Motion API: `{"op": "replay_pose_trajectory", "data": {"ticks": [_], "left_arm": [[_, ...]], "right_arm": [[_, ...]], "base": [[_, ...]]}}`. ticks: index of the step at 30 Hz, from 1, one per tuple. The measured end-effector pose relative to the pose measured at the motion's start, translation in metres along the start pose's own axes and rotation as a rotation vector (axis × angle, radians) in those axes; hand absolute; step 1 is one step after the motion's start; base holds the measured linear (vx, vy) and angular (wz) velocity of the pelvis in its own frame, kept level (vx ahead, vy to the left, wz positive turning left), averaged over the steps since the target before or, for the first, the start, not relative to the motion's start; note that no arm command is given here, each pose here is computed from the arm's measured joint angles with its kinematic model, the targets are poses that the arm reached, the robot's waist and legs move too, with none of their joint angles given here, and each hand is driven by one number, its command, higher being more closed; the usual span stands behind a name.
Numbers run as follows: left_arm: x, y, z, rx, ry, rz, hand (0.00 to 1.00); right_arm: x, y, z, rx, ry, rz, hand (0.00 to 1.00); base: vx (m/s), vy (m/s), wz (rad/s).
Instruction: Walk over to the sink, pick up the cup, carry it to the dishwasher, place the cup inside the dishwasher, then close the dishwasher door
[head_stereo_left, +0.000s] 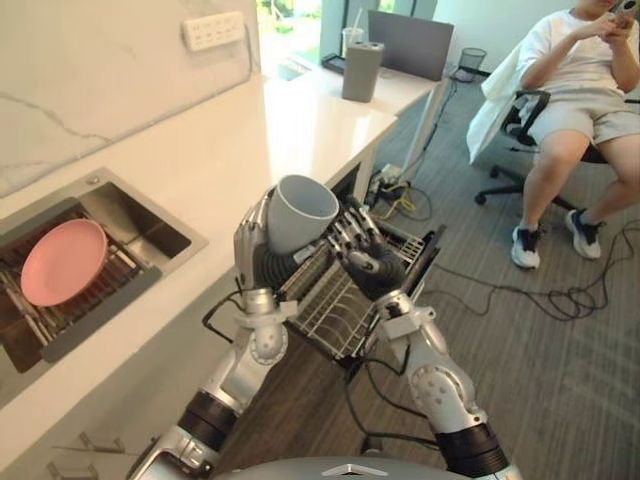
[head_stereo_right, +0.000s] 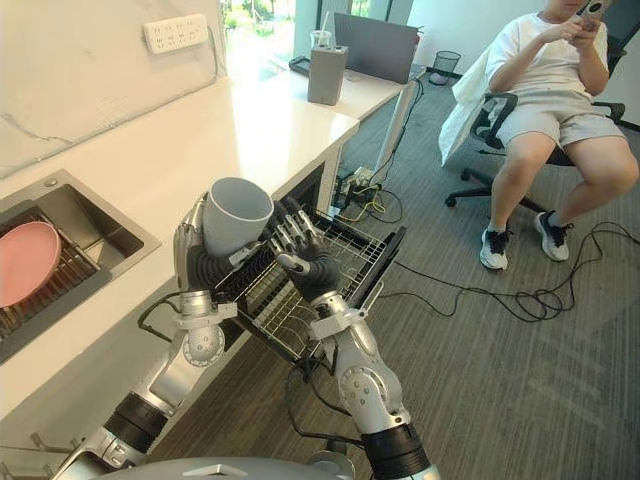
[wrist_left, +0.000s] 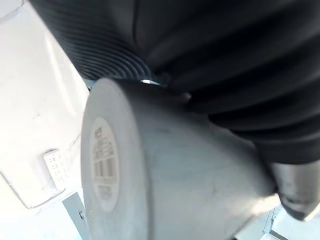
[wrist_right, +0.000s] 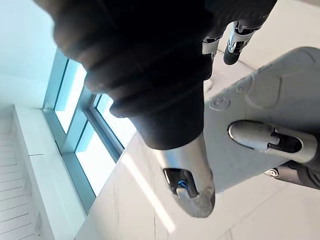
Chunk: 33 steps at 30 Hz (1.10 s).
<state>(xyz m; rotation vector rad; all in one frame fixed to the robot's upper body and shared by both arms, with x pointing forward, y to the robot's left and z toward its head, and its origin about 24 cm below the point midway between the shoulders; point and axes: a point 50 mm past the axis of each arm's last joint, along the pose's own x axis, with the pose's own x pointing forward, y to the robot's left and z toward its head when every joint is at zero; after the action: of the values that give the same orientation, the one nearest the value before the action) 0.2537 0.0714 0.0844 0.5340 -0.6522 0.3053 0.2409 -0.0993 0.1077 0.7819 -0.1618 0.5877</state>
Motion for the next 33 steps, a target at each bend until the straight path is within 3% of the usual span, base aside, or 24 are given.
{"op": "replay_pose_trajectory", "data": {"ticks": [19, 20, 33], "left_arm": [[-0.005, -0.020, 0.013, 0.005, -0.033, -0.076, 1.00], [-0.005, -0.021, 0.013, 0.010, -0.030, -0.078, 1.00], [0.006, -0.018, 0.012, 0.010, -0.038, -0.050, 1.00]], "right_arm": [[0.021, 0.011, -0.008, -0.125, 0.047, -0.123, 0.00], [0.022, 0.012, -0.009, -0.125, 0.049, -0.132, 1.00], [0.041, 0.020, -0.003, -0.185, -0.011, -0.119, 1.00]], "base": [[-0.01, -0.001, 0.04], [-0.01, 0.007, 0.04], [-0.01, 0.007, 0.04]]}}
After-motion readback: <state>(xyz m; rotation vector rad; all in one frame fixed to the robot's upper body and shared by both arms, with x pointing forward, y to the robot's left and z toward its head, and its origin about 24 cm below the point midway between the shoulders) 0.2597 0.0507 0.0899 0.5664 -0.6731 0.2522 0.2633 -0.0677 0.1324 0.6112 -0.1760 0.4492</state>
